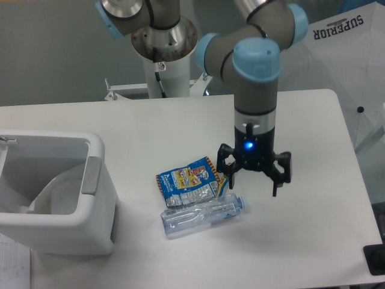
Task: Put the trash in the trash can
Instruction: 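Lower the open gripper toward the clear plastic bottle, then close the gripper on the bottle's cap end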
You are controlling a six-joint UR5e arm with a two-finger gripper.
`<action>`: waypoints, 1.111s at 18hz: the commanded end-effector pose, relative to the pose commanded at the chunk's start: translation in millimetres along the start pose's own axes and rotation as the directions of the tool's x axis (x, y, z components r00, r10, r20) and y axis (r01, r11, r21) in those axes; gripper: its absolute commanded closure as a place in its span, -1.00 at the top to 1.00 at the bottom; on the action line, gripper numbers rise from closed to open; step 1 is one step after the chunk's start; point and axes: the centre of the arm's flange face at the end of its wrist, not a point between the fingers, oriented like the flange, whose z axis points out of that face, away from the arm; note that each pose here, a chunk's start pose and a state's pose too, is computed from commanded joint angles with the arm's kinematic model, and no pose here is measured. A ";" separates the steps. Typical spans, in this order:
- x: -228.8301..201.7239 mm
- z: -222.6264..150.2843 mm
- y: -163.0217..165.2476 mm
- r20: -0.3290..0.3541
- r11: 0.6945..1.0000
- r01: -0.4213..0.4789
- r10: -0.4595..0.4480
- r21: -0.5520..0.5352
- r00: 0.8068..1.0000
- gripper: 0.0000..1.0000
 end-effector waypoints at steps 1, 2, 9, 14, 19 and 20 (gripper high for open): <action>3.0 12.3 3.8 -0.022 1.000 -0.028 0.028 -0.010 0.999 1.00; 5.8 22.0 7.0 -0.040 0.999 -0.051 0.051 -0.018 0.998 1.00; 23.7 51.0 11.2 -0.102 0.983 -0.178 0.173 -0.049 0.980 1.00; 41.5 74.7 9.3 -0.141 0.940 -0.318 0.300 -0.125 0.943 1.00; 50.1 86.1 10.0 -0.165 0.940 -0.317 0.295 -0.124 0.941 1.00; 53.3 89.6 7.1 -0.170 0.940 -0.318 0.295 -0.125 0.940 1.00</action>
